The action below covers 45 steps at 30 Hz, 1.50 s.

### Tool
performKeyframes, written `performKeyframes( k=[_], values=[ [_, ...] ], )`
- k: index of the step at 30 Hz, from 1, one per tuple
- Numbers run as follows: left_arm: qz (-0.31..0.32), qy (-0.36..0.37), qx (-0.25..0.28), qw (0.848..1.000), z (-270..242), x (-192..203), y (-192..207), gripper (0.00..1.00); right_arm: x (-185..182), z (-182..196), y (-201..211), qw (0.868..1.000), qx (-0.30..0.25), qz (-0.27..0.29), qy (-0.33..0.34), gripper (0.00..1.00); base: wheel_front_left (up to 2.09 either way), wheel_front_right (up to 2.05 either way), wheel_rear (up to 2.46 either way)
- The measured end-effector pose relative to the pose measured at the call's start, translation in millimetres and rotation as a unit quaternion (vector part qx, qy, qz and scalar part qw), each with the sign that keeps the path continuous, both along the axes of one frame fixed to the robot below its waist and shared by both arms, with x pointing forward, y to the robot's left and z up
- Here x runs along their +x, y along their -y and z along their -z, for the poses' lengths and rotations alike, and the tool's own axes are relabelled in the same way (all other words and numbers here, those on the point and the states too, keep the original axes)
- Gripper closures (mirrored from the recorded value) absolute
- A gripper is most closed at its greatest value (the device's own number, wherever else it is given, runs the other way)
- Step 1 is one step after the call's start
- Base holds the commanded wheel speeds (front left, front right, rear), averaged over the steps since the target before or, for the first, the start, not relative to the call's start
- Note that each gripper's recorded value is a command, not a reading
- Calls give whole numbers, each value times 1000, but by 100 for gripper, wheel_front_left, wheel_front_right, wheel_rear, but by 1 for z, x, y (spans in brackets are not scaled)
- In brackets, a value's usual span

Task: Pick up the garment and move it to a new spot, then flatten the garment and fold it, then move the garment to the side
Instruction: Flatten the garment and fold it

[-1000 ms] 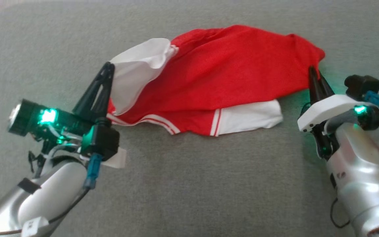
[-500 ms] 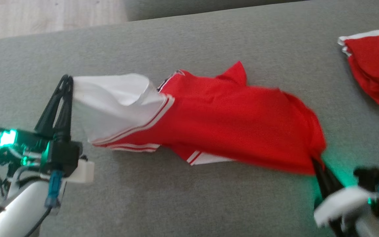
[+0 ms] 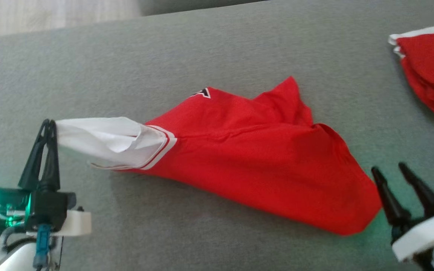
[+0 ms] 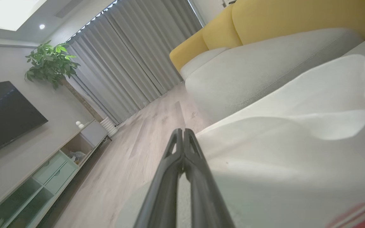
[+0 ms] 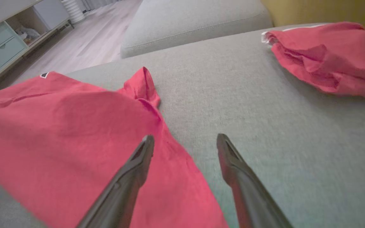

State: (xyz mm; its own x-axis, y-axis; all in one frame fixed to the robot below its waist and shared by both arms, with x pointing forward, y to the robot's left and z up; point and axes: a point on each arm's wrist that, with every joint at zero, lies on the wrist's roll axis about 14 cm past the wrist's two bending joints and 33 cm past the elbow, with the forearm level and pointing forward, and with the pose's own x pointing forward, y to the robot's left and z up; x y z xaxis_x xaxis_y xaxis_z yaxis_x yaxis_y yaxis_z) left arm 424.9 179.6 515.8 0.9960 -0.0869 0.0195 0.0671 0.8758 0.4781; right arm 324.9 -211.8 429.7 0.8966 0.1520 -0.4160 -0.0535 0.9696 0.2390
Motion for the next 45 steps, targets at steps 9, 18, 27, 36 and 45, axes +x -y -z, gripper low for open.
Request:
performKeyframes(
  k=[9,18,27,36,45],
  values=[
    [-39,-17,3,999,7,-19,-30,100,58,6,-40,993,-5,-119,-27,0,0,0,0],
    [-52,-9,2,999,3,-19,-40,100,57,48,-70,974,19,-188,-126,23,0,0,0],
    [-22,-6,2,1000,2,-7,-25,100,59,47,-78,971,31,-200,-130,100,0,0,0],
    [71,99,17,992,-58,35,20,100,140,-65,-11,990,54,-65,113,100,0,0,0],
    [136,35,-137,981,-44,35,70,100,18,17,36,997,63,2,-54,100,0,0,0]
  ],
)
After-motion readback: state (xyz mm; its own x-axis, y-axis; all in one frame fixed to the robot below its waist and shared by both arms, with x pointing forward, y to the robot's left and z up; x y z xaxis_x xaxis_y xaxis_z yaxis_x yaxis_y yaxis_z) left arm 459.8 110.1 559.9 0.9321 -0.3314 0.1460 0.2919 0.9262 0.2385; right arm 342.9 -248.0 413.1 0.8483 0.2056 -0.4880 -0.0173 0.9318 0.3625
